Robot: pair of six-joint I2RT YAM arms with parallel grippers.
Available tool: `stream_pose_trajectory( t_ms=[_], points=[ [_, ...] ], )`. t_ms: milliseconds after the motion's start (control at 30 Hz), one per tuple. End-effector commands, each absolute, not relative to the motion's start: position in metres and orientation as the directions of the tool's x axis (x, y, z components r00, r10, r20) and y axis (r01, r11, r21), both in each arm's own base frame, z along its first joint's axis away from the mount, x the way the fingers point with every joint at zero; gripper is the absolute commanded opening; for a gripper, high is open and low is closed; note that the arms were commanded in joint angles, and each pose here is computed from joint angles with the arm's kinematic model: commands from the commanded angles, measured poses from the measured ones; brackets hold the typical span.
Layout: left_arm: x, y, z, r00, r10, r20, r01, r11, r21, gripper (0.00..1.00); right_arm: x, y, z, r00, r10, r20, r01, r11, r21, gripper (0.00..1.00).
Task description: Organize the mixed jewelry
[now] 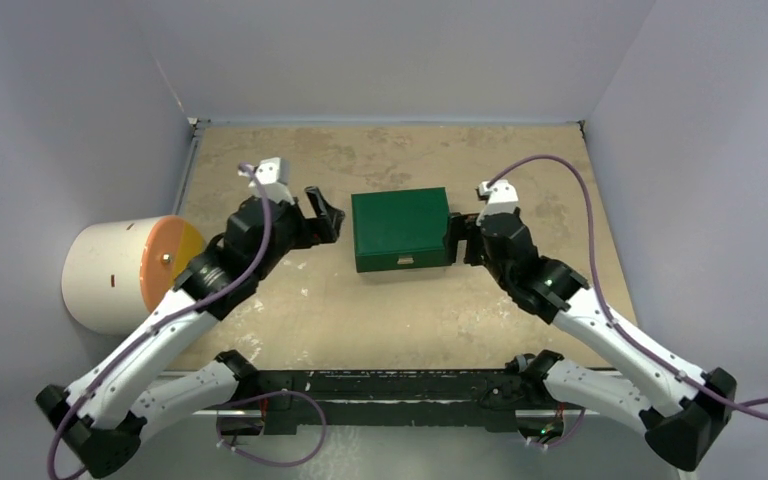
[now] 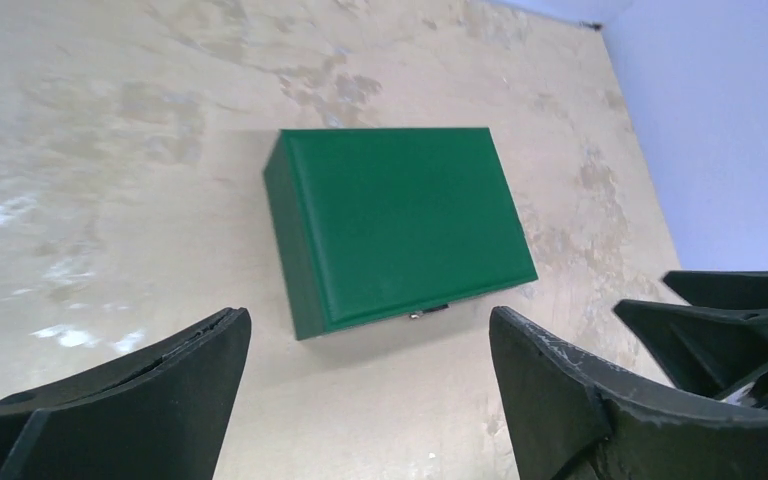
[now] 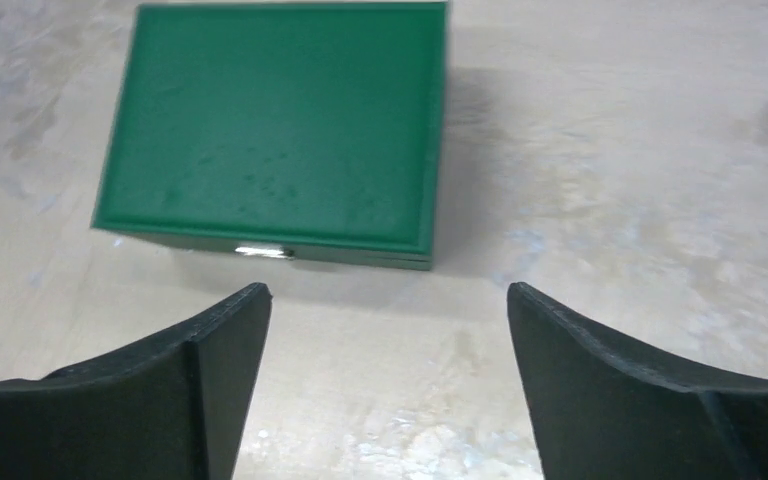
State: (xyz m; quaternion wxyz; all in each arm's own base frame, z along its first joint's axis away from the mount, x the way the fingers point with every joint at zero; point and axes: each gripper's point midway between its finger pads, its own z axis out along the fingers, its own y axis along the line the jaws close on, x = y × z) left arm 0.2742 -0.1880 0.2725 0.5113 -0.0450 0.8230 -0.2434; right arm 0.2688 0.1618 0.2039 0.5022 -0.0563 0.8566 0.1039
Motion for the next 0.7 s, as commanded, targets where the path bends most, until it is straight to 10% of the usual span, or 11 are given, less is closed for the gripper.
stream_pose_trajectory(
  t_ms=[0, 667],
  points=[
    [0.258, -0.138, 0.308, -0.325, -0.327, -0.887, 0.116, 0.917, -0.381, 0.90, 0.261, 0.114, 0.233, -0.411, 0.120, -0.904, 0.014, 0.992, 0.126, 0.98],
    [0.195, -0.066, 0.337, -0.029, -0.380, -0.925, 0.180, 0.908, -0.379, 0.90, 0.213, 0.095, 0.288, -0.210, 0.245, -0.946, -0.168, 0.945, 0.282, 0.99]
  ],
)
